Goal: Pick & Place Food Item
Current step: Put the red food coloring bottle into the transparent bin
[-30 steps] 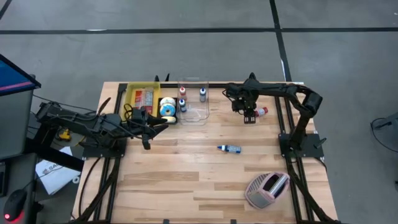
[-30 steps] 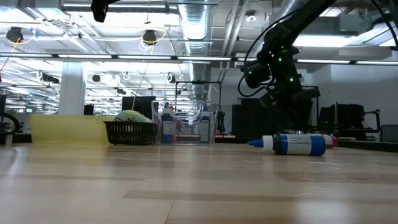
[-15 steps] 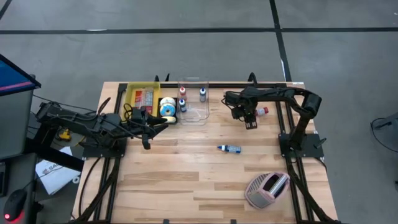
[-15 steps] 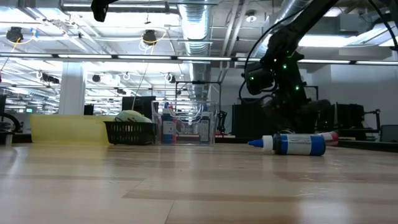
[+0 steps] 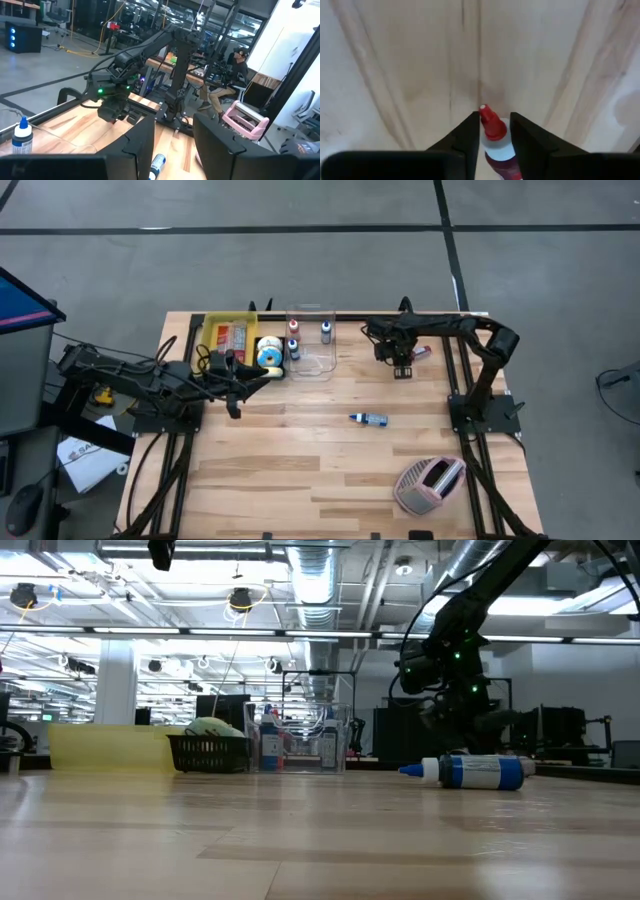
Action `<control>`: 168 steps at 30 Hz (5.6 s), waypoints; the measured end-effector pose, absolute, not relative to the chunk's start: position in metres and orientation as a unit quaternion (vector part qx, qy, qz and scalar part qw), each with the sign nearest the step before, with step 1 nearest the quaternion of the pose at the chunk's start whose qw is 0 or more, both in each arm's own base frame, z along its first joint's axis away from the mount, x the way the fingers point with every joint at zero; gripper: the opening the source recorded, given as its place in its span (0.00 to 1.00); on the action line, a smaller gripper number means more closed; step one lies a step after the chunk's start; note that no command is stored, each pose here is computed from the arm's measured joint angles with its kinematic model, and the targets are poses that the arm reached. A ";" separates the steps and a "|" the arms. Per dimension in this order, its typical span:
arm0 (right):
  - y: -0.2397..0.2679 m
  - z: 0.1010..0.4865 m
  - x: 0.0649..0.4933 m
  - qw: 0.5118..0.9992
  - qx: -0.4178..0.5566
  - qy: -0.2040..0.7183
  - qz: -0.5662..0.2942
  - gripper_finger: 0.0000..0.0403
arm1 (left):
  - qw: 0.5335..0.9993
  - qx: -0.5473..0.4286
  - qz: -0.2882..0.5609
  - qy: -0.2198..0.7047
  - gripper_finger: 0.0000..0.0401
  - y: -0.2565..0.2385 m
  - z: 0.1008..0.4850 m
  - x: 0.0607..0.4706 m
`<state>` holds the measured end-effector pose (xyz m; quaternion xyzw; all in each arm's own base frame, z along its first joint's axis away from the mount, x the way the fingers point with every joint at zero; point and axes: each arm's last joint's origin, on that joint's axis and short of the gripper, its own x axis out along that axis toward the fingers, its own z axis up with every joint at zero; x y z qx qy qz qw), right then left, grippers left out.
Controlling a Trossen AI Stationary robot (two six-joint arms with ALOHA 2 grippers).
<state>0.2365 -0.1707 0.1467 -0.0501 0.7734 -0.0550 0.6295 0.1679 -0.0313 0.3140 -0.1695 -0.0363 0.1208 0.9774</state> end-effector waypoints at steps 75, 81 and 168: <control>-0.199 0.155 0.191 0.676 0.102 0.704 -0.194 0.55 | 0.962 -0.222 0.130 -0.087 0.33 -0.030 0.324 0.167; -0.202 0.136 0.191 0.651 0.119 0.728 -0.176 0.53 | 0.961 -0.225 0.128 -0.095 0.33 -0.030 0.326 0.167; -0.099 0.280 0.327 0.930 0.163 -0.008 -0.330 0.26 | 0.975 -0.163 0.112 -0.103 0.33 -0.041 0.331 0.162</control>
